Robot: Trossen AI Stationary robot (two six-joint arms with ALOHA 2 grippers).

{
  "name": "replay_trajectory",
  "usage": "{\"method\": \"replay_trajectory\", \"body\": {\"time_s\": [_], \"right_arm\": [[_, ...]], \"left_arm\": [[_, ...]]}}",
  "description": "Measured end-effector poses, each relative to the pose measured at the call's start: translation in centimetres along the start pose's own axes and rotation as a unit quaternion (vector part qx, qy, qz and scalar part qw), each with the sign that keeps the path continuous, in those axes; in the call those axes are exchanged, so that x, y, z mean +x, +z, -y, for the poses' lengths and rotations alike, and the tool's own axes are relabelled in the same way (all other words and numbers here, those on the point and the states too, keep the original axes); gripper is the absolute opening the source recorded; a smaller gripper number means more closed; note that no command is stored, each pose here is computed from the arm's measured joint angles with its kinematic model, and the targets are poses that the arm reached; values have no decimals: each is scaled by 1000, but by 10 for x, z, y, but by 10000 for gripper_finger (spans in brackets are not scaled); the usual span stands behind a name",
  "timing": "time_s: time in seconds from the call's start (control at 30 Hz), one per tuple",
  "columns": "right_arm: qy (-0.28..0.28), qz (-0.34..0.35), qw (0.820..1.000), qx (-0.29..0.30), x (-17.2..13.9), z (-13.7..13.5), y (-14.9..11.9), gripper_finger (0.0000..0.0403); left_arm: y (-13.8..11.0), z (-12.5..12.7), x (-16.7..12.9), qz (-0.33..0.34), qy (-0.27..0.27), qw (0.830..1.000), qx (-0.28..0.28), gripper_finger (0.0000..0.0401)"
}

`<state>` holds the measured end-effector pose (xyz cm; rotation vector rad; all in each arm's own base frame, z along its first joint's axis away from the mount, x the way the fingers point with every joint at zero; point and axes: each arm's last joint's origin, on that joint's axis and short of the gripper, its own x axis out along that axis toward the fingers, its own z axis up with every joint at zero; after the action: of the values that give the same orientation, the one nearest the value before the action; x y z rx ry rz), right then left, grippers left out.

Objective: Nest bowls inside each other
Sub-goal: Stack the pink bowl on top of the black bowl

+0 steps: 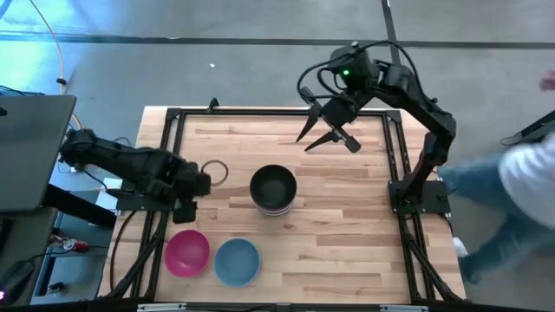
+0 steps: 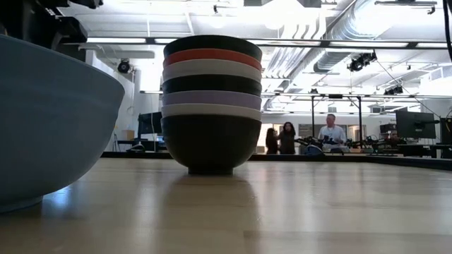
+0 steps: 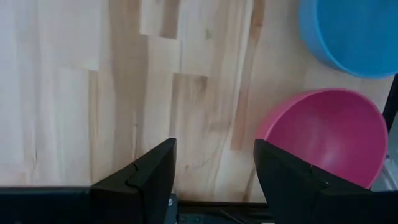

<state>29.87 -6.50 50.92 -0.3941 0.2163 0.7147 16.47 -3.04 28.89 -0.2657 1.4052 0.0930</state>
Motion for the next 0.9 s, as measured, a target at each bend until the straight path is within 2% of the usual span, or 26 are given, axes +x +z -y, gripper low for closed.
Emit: {"method": "replay_trajectory", "body": {"time_s": [0.17,0.47,0.67,0.9], "right_arm": [[-11,18,999,-26,-5,-1,8,119],[-17,28,999,-27,-9,-4,13,119],[-4,46,998,-42,-14,-9,19,119],[-13,68,995,-74,-26,-18,31,119]], "left_arm": [[5,22,18,-40,22,999,24,204],[9,53,51,-97,64,991,61,204],[8,71,71,-115,82,987,72,200],[9,86,87,-110,92,986,80,175]]}}
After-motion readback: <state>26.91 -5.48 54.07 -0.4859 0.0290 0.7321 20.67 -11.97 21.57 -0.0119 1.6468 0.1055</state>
